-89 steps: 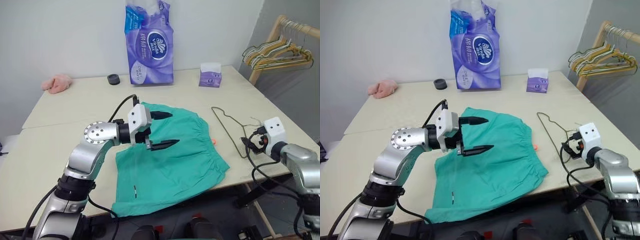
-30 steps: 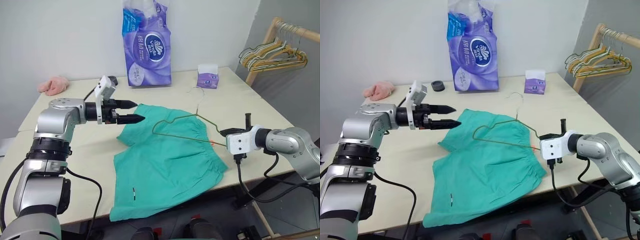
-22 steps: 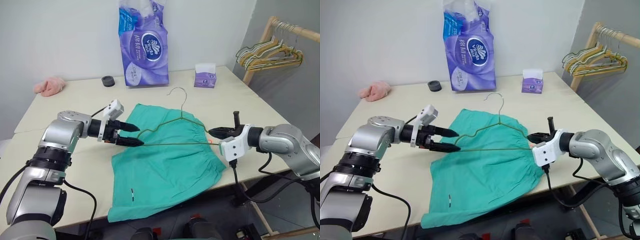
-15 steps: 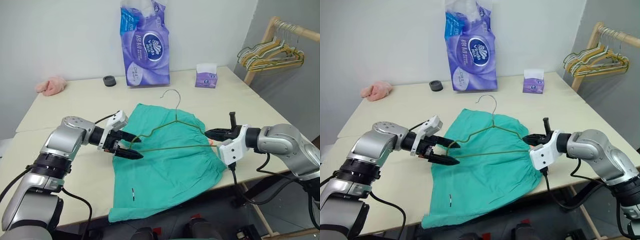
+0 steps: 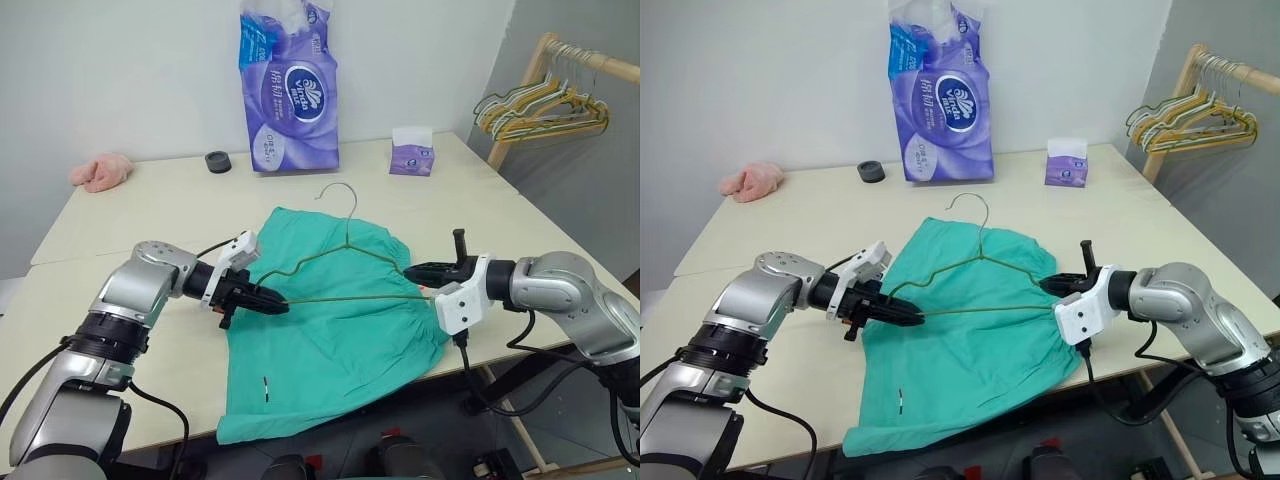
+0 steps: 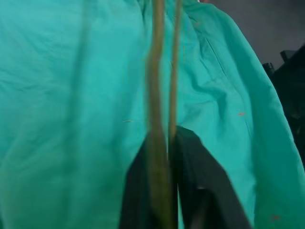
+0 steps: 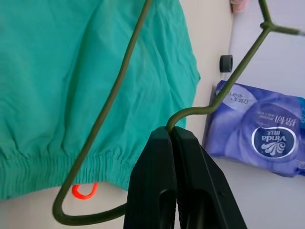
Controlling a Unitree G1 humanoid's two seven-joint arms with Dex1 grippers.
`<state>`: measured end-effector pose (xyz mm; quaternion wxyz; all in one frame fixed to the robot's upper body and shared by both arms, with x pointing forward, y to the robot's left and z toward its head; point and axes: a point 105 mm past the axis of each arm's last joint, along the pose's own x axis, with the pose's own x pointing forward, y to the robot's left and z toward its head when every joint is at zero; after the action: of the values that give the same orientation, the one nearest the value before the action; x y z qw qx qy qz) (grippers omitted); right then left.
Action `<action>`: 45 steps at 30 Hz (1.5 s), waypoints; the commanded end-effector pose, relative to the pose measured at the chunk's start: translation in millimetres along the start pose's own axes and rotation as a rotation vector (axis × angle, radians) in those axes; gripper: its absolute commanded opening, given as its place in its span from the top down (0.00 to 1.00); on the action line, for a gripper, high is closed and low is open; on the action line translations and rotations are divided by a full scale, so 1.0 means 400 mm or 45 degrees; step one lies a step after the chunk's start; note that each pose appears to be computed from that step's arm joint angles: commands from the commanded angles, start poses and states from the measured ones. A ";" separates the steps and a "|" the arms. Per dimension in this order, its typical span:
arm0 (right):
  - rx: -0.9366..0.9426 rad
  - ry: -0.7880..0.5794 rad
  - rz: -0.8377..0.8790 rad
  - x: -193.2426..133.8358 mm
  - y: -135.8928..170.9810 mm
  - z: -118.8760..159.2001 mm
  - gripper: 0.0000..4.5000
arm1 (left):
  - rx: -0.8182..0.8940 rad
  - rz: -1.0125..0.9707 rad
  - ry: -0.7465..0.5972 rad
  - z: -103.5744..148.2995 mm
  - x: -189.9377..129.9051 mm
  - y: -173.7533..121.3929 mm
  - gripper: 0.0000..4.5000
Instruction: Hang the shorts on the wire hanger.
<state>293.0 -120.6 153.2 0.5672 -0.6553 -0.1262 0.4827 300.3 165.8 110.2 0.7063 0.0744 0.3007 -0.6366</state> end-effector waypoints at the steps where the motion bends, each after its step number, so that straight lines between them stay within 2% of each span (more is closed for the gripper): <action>1: -0.070 -0.014 0.000 -0.012 -0.016 0.021 1.00 | 0.054 0.014 -0.015 0.027 -0.001 -0.003 0.99; 2: -0.051 -0.015 -0.003 -0.015 -0.016 0.020 1.00 | 0.052 0.018 -0.020 0.028 0.001 -0.003 0.99; 5: -0.009 -0.018 -0.025 -0.025 -0.023 0.020 0.84 | 0.047 0.028 -0.030 0.028 0.006 -0.001 1.00; 11: 0.074 0.006 0.059 -0.054 0.000 0.016 0.38 | 0.093 0.118 -0.035 0.027 0.014 0.020 1.00; 14: 0.299 0.049 0.019 -0.078 -0.004 -0.004 0.38 | 0.182 0.154 -0.018 0.029 0.022 0.022 1.00; 17: 0.763 0.042 -0.085 -0.113 -0.023 -0.013 0.38 | 0.289 0.124 0.006 0.036 0.027 -0.001 1.00; 19: 1.103 0.022 -0.042 -0.136 -0.013 0.001 0.38 | 0.373 0.097 0.044 0.036 0.027 -0.021 1.00; 23: 1.387 -0.012 0.086 -0.140 0.009 0.050 0.38 | 0.473 0.059 0.050 0.051 0.038 -0.046 1.00; 28: 1.489 -0.014 0.234 -0.126 0.030 0.087 0.38 | 0.558 0.053 0.065 0.067 0.047 -0.050 1.00; 40: 1.418 0.202 0.308 -0.072 0.087 0.024 0.38 | 0.618 0.027 0.075 0.071 0.058 -0.070 1.00; 45: 1.376 0.224 0.249 -0.083 0.072 -0.001 0.38 | 0.623 0.035 0.099 0.060 0.054 -0.068 1.00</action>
<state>261.9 -152.5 126.5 0.7780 -0.2972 0.2816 0.4766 283.7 129.7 119.4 0.6679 0.2550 0.1759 -0.6767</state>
